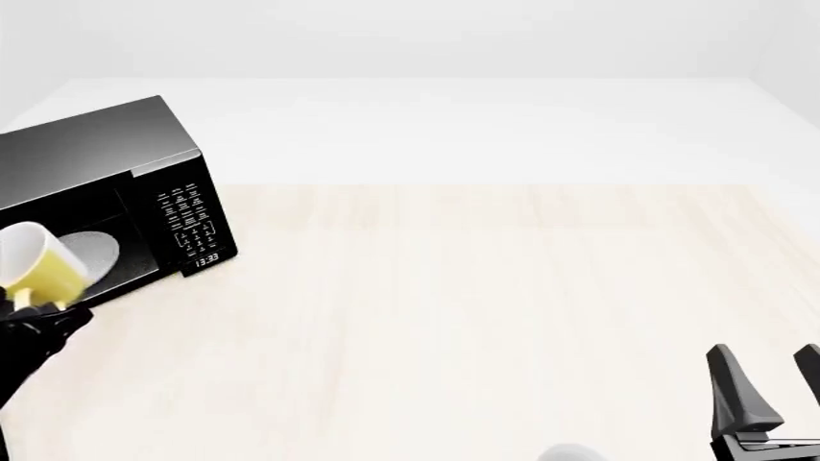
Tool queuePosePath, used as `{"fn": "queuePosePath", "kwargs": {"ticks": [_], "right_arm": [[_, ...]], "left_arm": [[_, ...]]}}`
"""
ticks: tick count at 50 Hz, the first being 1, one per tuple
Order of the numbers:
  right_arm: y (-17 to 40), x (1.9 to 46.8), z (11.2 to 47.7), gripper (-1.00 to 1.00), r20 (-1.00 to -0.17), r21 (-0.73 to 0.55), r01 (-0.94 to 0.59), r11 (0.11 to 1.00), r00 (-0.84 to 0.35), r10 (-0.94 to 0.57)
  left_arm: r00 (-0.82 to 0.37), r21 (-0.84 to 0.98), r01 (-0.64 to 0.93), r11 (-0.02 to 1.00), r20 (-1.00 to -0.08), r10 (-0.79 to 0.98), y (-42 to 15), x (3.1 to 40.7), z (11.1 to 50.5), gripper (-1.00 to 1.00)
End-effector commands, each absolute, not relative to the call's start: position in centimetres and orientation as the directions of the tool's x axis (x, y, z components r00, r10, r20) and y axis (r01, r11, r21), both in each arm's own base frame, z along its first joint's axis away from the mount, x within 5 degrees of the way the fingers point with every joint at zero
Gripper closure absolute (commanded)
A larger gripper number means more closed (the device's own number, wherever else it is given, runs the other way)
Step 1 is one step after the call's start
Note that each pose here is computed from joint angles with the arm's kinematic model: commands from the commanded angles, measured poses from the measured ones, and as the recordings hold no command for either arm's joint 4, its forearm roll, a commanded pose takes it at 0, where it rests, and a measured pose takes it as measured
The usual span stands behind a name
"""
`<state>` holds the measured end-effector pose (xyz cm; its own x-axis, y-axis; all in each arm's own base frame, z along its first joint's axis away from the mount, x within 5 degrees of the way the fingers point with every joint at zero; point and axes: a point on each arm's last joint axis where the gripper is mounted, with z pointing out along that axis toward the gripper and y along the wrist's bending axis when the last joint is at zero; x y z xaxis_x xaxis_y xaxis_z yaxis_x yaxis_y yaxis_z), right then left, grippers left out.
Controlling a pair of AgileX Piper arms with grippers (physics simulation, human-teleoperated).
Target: Put the yellow and white mug in the microwave and close it.
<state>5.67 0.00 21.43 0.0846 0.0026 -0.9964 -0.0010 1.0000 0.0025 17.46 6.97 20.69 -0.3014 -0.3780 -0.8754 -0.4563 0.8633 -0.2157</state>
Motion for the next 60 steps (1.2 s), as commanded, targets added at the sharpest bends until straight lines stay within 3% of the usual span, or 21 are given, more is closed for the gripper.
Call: {"fn": "queuePosePath", "kwargs": {"ticks": [1,60], "right_arm": [[0.0,5.7,21.4,-1.0,-0.996,0.002,-0.001,1.0,0.085,0.003],[0.0,5.7,21.4,-1.0,-0.996,0.002,-0.001,1.0,0.085,0.003]], "left_arm": [[-0.302,-0.206,-0.502,0.84,-0.868,-0.394,8.5,18.6,20.3,1.0],[-0.387,-0.185,-0.539,0.821,-0.812,-0.437,11.5,23.4,15.8,1.0]]}}
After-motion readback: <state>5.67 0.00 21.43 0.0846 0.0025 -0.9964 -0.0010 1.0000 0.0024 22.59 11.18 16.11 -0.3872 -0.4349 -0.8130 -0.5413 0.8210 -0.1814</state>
